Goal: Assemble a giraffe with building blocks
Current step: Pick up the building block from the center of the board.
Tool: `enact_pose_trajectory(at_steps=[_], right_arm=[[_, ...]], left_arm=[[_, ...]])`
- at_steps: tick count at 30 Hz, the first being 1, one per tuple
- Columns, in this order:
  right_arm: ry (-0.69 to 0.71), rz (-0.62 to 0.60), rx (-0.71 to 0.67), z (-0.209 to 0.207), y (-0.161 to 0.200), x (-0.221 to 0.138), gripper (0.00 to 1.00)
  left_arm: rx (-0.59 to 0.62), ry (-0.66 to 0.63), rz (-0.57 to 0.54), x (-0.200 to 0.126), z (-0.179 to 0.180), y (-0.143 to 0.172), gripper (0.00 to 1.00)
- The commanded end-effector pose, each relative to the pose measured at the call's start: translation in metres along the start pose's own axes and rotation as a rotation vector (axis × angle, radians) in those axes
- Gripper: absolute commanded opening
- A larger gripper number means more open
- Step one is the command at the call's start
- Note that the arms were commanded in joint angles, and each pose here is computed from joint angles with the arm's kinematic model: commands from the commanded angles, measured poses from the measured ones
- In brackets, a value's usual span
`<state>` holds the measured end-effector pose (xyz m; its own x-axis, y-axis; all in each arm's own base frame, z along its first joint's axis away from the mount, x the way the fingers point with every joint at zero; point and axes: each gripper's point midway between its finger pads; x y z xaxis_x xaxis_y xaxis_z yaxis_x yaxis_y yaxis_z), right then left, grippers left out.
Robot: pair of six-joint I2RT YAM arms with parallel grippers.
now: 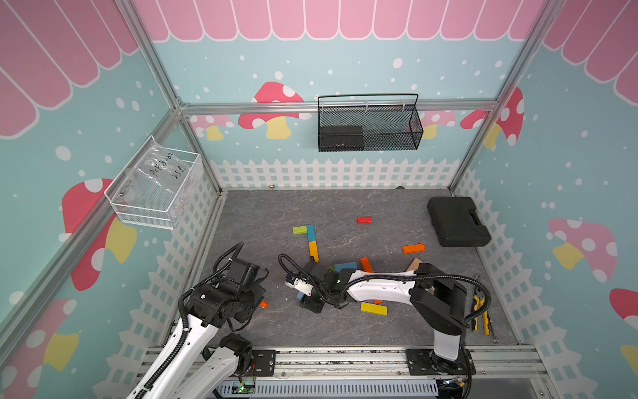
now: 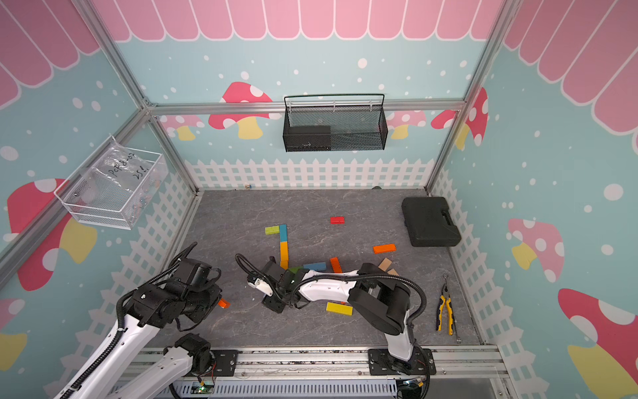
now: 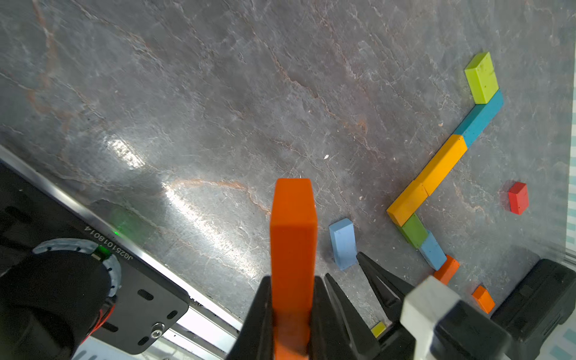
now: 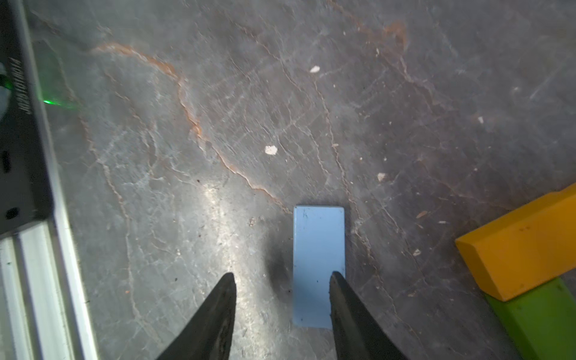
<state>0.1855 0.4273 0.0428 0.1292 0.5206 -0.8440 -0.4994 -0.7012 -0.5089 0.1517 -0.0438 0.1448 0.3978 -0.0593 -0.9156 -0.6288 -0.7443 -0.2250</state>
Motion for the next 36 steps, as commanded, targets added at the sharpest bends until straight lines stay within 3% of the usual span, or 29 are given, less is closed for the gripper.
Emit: enact_pose_trajectory(at_steps=[1, 23, 28, 33, 36], right_arm=[[0.041, 0.063, 0.023, -0.008, 0.008, 0.007, 0.51], [0.093, 0.102, 0.046, -0.017, 0.005, 0.025, 0.50], [0.103, 0.116, 0.058, -0.019, 0.008, 0.025, 0.41], [0.143, 0.135, 0.124, -0.025, 0.017, 0.020, 0.20], [0.164, 0.131, 0.202, -0.027, 0.025, 0.011, 0.13]], left_arm=[[-0.001, 0.002, -0.020, -0.007, 0.005, -0.003, 0.15], [0.006, 0.012, 0.044, 0.006, 0.008, 0.011, 0.16], [0.009, 0.015, 0.066, 0.012, 0.007, 0.015, 0.15], [0.026, 0.015, 0.086, 0.016, 0.002, 0.017, 0.16], [0.048, 0.018, 0.119, 0.023, -0.003, 0.021, 0.16]])
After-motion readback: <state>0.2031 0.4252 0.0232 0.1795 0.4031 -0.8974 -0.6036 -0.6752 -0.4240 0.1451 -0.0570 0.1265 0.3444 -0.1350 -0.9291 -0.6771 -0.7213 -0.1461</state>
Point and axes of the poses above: each gripper's point midway between its finger pads, its own x axis out along the fingers, its own z axis along the line the jaws close on, y = z × x, and after that the axes turned 10 degrees about x, right-handed
